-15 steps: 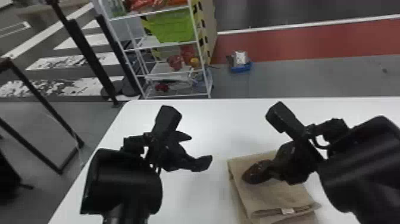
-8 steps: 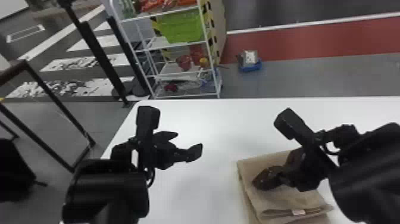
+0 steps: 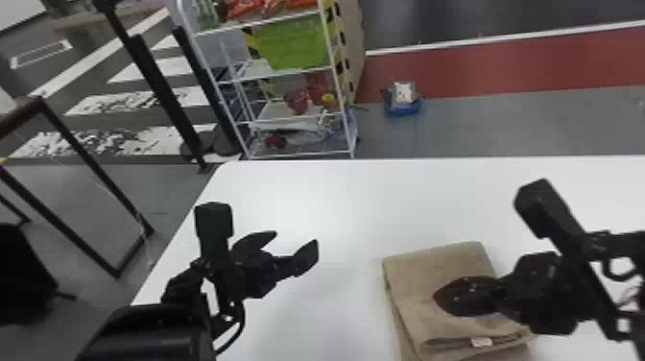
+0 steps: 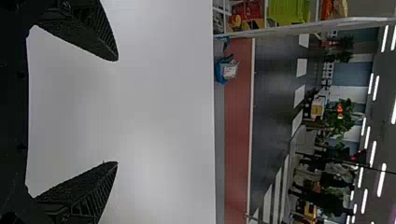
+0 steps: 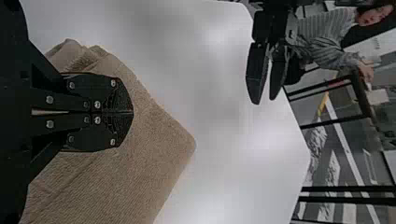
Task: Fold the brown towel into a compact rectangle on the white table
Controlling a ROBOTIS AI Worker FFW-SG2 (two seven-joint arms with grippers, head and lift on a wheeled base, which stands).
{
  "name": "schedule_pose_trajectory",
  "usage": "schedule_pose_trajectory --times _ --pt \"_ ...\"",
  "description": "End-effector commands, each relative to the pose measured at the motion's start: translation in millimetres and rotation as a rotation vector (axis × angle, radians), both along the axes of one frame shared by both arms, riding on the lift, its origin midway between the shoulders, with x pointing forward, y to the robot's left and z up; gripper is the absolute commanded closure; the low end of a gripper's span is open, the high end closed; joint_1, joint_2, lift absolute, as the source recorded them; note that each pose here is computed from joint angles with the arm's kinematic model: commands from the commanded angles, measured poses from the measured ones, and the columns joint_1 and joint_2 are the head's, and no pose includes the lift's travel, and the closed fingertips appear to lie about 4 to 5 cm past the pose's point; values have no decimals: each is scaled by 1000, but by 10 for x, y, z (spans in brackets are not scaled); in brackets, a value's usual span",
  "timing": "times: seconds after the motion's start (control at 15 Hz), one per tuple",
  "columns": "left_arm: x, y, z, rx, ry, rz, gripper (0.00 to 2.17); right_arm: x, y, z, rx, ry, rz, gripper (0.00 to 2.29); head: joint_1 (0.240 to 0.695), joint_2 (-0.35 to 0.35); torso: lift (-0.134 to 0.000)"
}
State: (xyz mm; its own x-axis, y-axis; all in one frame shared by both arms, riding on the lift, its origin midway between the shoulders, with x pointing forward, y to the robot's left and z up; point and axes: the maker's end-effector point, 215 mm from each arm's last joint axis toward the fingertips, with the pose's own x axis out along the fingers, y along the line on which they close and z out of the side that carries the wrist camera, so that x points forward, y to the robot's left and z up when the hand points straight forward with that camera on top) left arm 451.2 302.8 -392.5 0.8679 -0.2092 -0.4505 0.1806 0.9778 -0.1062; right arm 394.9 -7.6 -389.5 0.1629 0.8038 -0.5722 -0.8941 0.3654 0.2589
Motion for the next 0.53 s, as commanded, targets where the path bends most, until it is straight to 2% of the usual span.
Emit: schedule_pose_trajectory --times 0.0,0.07,0.2,0.27,0.33,0.47 --pt "0 -106 43 -56 -39 -12 93 269 -505 225 100 -39 -172 1298 695 350 -124" --pt "11 -138 90 -65 -64 -6 97 354 -685 276 113 -69 -232 1133 695 350 -124" --pt "26 -229 205 -83 -138 13 97 542 -1016 488 96 -250 -342 299 695 282 -124" --pt "22 -266 255 -74 -181 23 97 637 -1244 519 87 -302 -420 151 695 261 -124" --pt "4 -293 304 -63 -228 36 97 724 -1474 537 80 -368 -515 120 695 236 -124" --pt "-15 -334 348 -69 -292 60 97 750 -1767 535 91 -441 -623 124 695 184 -124"
